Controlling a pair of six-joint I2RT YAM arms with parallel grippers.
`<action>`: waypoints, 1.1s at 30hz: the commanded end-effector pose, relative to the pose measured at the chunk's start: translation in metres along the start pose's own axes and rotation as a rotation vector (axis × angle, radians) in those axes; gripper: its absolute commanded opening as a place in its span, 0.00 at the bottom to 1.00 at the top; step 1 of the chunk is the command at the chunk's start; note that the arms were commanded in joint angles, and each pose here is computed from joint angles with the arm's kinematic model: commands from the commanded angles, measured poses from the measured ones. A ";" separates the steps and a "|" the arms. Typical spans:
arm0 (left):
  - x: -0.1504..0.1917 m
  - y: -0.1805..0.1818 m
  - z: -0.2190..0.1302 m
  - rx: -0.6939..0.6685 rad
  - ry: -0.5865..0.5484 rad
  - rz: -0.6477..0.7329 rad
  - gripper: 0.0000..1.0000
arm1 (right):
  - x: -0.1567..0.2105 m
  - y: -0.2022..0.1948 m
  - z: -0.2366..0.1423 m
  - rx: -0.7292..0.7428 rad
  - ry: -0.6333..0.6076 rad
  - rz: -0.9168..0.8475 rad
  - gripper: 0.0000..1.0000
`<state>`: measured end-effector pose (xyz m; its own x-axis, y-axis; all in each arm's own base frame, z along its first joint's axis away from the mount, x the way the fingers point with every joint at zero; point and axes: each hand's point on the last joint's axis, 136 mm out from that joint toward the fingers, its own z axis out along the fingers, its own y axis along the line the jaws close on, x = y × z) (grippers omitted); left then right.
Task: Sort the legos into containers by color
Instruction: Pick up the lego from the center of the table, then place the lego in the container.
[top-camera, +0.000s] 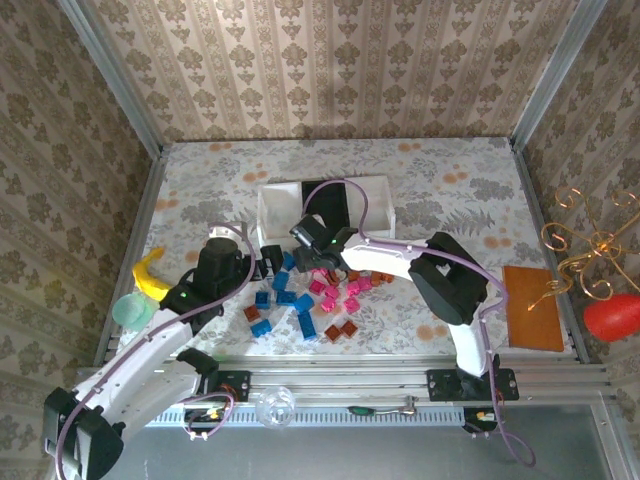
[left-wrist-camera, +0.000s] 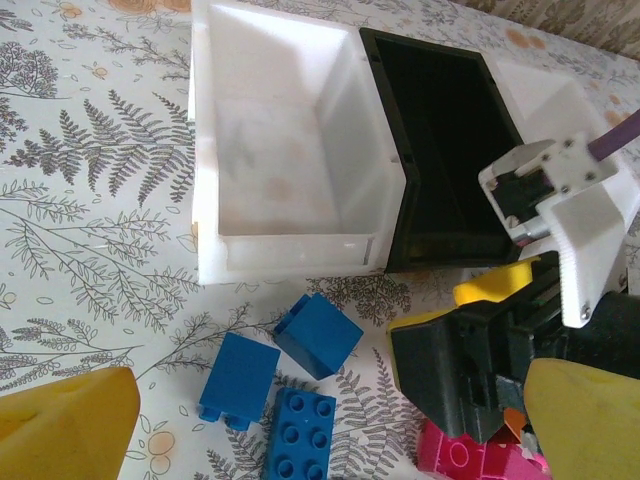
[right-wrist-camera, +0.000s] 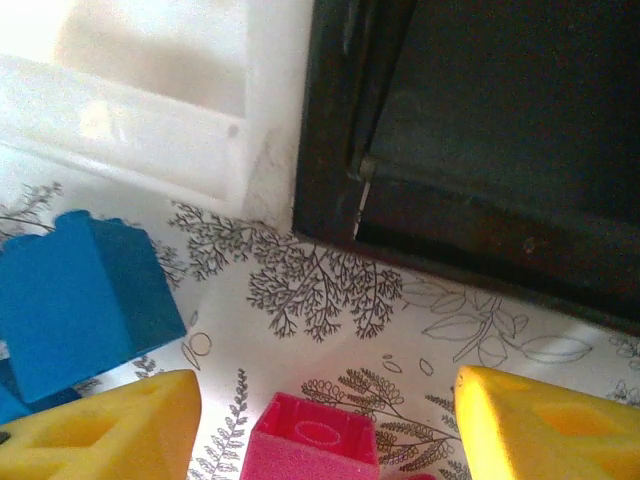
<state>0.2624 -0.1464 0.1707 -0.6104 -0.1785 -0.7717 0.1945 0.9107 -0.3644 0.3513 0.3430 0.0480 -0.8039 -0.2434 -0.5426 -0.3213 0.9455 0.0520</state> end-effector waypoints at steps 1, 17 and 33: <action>0.009 0.005 -0.001 -0.019 0.019 0.011 1.00 | 0.010 -0.006 0.002 0.087 0.032 -0.002 0.68; 0.012 0.007 -0.001 -0.024 0.022 0.000 1.00 | 0.019 0.006 0.011 0.073 0.044 -0.040 0.45; 0.009 0.006 0.000 -0.027 0.029 0.006 1.00 | -0.056 -0.049 -0.095 0.006 -0.275 0.077 0.33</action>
<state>0.2609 -0.1440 0.1626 -0.6197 -0.1726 -0.7656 0.1838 0.9165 -0.3554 0.3407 0.3207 0.1244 -0.7096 -0.1890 -0.6788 -0.3345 0.9383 0.0883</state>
